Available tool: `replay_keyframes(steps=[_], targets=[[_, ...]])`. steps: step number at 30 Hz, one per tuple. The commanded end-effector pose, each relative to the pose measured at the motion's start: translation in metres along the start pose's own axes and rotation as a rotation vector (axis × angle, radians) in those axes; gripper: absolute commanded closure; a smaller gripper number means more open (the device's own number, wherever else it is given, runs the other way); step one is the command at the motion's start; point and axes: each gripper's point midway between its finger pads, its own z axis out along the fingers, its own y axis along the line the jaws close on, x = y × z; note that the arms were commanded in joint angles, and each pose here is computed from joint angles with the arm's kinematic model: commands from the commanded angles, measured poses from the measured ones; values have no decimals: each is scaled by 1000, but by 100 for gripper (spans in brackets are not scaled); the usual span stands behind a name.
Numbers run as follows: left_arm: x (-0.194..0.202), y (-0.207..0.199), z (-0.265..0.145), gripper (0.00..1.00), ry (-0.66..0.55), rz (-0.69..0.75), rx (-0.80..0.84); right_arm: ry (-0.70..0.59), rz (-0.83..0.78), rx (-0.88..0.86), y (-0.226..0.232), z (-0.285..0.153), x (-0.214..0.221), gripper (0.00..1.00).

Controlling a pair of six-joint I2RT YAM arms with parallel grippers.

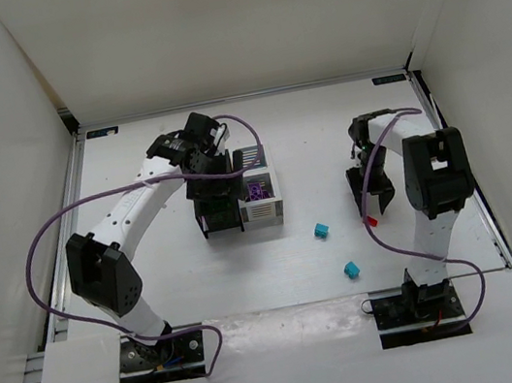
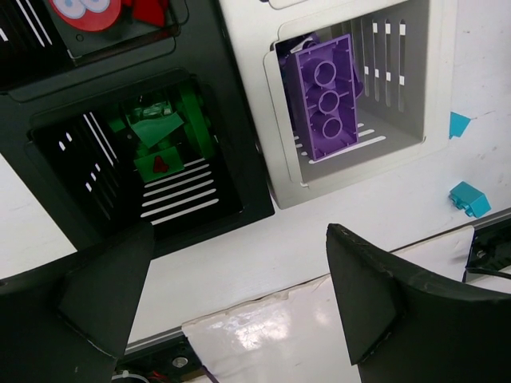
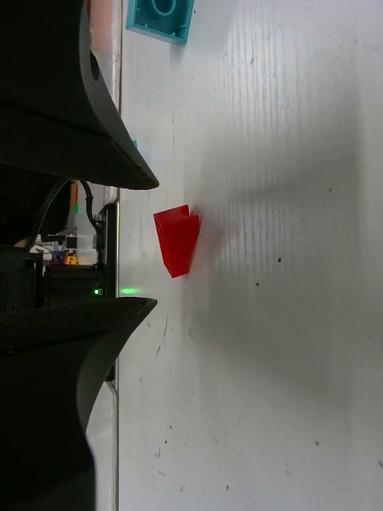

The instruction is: Sort the legos into containers by color

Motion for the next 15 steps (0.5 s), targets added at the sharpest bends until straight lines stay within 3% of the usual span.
replay_keyframes(steps=[1, 10, 12, 15], targets=[[-10, -2, -10, 0, -30, 8, 6, -42, 24, -16, -5, -12, -11, 40], [-7, -1, -6, 0, -20, 3, 6, -86, 25, -41, -8, -19, -37, 42], [-7, -1, -8, 0, -27, -1, 4, -54, 34, 41, -21, -10, -36, 42], [-5, -1, -9, 0, -34, -7, 5, -17, 13, 12, -13, 4, -34, 44]])
